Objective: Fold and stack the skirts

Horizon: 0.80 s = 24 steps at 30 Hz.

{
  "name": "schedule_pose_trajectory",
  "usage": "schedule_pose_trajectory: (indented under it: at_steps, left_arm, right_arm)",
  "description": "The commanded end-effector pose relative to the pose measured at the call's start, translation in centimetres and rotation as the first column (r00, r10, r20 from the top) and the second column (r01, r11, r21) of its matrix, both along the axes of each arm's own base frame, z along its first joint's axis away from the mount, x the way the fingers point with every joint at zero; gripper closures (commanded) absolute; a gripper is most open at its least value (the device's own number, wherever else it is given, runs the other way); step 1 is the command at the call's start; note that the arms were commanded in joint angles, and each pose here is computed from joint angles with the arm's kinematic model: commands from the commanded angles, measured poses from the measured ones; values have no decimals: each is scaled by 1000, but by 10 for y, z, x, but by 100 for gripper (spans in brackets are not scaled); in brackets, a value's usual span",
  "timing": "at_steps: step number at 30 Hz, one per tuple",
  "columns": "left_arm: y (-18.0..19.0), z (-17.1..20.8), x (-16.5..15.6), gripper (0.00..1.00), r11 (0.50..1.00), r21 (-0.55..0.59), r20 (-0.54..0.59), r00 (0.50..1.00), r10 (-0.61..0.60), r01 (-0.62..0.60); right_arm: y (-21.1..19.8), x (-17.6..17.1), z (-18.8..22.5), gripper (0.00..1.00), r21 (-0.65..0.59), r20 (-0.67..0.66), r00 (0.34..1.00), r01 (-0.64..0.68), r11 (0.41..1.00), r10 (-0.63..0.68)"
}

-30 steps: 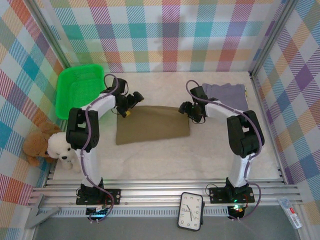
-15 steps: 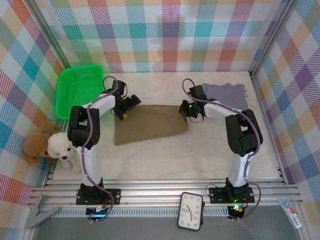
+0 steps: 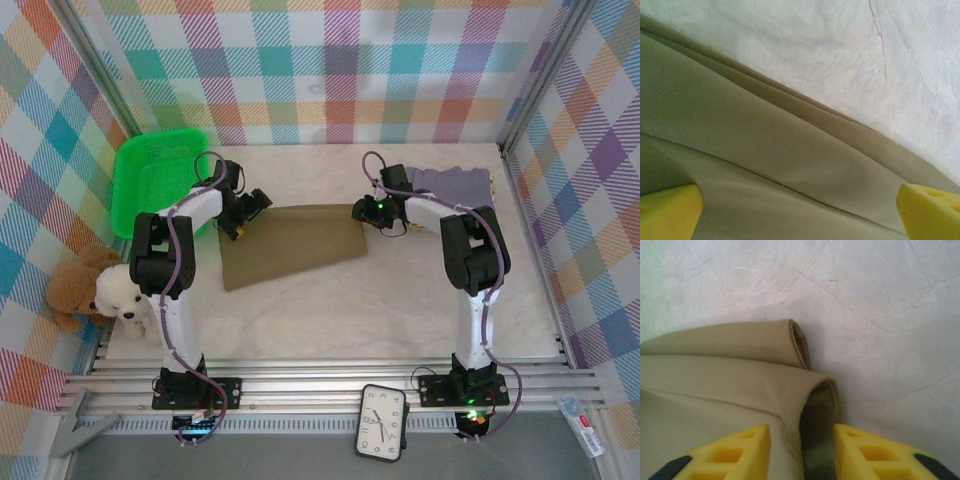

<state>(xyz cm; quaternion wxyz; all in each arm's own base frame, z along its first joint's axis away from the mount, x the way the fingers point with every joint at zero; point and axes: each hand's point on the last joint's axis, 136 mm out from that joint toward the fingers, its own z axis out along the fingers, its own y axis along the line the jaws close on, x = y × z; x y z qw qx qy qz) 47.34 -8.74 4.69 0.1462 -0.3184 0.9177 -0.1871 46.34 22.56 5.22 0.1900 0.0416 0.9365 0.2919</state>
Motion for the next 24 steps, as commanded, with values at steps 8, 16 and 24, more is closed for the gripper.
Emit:
schedule_pose_trajectory:
  at_steps: [8, 16, 24]
  left_arm:
    - [-53, 73, -17, 0, 975, -198, 76, 994, -84, 98]
    - [-127, 75, 5, 0, 904, -389, 89, 984, -152, 175]
    - [-130, 39, 38, 0, 935, -335, 66, 993, -98, 115]
  right_arm:
    - [18, -33, 62, 87, 43, 6, 1000, -9, 999, 9]
    - [89, -9, 65, 100, 177, -50, 998, -24, 984, 33]
    - [99, 14, 23, 96, 171, -153, 984, 121, 978, -95]
